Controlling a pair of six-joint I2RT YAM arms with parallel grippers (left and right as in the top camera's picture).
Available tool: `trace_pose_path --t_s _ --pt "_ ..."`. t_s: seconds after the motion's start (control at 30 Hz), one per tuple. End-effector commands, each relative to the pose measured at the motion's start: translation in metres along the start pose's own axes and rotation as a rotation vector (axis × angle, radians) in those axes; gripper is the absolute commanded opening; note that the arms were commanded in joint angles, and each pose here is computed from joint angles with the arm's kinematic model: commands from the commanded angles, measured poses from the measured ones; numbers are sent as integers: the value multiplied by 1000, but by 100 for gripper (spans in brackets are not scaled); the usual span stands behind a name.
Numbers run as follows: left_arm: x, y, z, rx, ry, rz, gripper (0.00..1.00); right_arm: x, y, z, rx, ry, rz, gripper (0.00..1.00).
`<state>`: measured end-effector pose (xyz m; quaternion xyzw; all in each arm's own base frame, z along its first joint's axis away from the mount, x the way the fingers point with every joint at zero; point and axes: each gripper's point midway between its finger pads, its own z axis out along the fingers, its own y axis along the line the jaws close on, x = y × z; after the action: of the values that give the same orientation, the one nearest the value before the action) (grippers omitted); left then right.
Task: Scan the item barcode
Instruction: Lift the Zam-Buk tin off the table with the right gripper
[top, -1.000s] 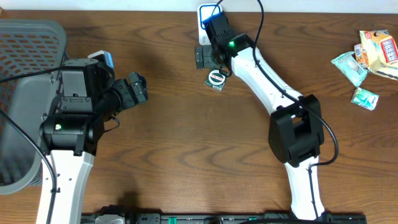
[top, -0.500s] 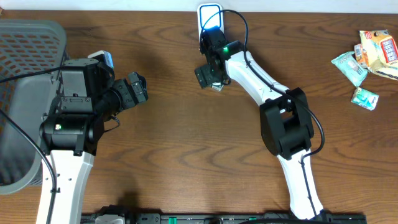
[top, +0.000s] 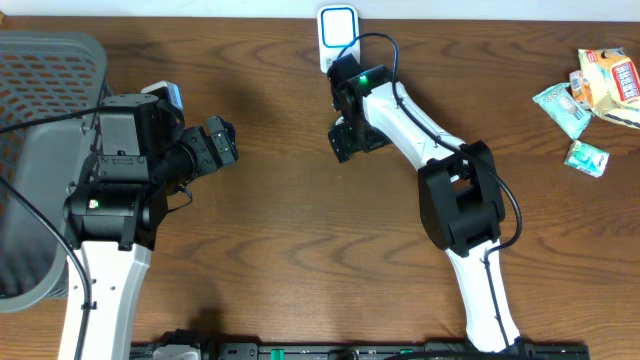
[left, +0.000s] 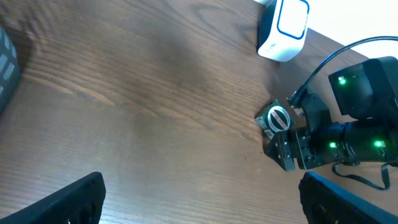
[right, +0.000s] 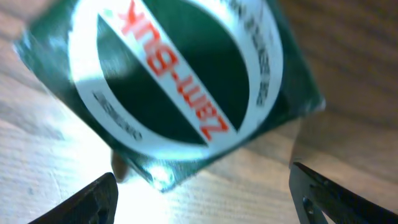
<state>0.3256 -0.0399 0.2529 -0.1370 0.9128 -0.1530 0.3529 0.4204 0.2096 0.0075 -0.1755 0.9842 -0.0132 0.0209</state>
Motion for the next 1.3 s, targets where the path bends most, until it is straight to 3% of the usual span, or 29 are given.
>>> trace_pose_path --t_s 0.0,0.2,0.33,0.47,0.97,1.27 --pt "-6 -1 -4 -2 -18 17 98 -14 2 -49 -7 -120 11 83" --pt "-6 -1 -4 -2 -18 17 98 -66 6 -76 -25 -360 -60 84" --pt "-6 -1 -4 -2 -18 17 98 -84 16 -74 -33 -431 -242 97" --pt "-6 -1 -4 -2 -18 17 98 -83 20 -58 -31 -406 -362 99" --pt "-6 -1 -4 -2 -18 17 98 -65 19 -11 -119 -288 -425 99" --pt "-6 -1 -4 -2 -18 17 98 -60 1 6 -45 -239 -417 85"
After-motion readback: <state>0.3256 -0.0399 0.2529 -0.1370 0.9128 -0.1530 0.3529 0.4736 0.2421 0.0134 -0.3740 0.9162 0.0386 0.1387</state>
